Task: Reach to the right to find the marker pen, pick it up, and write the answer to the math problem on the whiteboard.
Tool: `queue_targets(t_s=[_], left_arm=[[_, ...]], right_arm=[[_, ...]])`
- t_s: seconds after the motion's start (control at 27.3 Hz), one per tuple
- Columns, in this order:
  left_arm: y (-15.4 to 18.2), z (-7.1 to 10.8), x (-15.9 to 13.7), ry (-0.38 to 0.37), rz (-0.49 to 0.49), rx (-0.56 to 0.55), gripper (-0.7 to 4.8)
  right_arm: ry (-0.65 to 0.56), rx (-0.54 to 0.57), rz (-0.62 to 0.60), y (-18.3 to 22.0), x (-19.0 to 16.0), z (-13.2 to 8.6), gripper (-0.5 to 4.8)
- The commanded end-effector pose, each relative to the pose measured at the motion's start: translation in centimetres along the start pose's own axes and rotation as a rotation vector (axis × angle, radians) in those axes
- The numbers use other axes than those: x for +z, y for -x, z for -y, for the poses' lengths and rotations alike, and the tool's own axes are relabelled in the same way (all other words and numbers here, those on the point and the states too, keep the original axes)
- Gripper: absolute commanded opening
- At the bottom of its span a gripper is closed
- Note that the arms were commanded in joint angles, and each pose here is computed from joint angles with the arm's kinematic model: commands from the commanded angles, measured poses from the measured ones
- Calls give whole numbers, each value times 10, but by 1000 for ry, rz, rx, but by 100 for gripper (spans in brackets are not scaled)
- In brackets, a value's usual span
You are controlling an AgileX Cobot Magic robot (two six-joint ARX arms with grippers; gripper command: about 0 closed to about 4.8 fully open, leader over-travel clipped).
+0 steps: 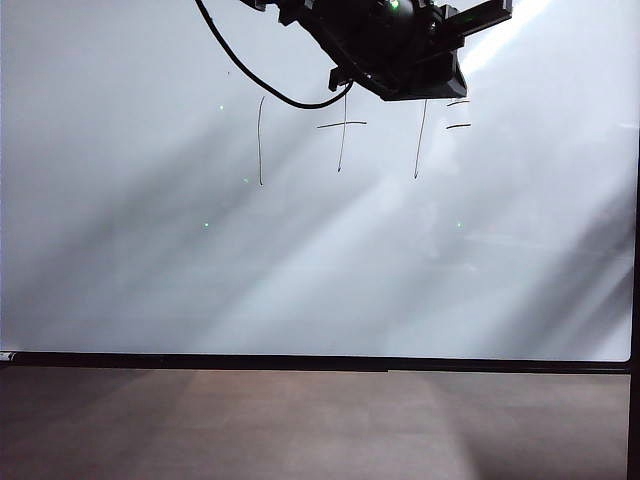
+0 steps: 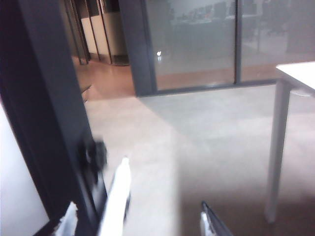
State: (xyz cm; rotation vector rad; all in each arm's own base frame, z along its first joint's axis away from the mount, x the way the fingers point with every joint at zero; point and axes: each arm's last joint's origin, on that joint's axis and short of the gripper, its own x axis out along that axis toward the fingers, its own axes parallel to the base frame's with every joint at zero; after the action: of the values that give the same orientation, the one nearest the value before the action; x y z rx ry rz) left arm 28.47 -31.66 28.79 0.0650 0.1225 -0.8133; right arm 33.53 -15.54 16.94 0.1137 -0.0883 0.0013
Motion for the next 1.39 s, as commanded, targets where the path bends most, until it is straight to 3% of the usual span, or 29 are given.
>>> queue_targets(t_s=[0.04,0.4,0.51,0.92,0.99,1.06,1.14,1.25,1.36,1.39], left_arm=[[1,-3,3,-3,18,3,-4],[1,-2,3,-3,17,2,-4],[1,-2,3,-3,17,2,-4],[1,-3,3,-3,17,4,-4],[1,-3,3,-3,17,4,-4],[1,-3,3,-3,17,4,-4],[1,-3,3,-3,17,4,-4],[1,-3,3,-3,17,4,-4],[1,-3,3,-3,17,4,-4],[1,-3,3,-3,17,4,-4]], right_arm=[[8,66,-11,-9,-12,5,314],[39,122,-53,-20,-29,8,304],[54,133,-55,-22,-30,4,265],[52,140,-71,-24,-32,-2,260],[49,140,-82,-24,-33,-2,205],[50,139,-80,-24,-33,-2,187],[50,122,-78,-24,-33,-1,111],[52,121,-74,-24,-33,-1,72],[54,121,-69,-24,-32,-1,-5],[48,118,-64,-24,-31,0,-4]])
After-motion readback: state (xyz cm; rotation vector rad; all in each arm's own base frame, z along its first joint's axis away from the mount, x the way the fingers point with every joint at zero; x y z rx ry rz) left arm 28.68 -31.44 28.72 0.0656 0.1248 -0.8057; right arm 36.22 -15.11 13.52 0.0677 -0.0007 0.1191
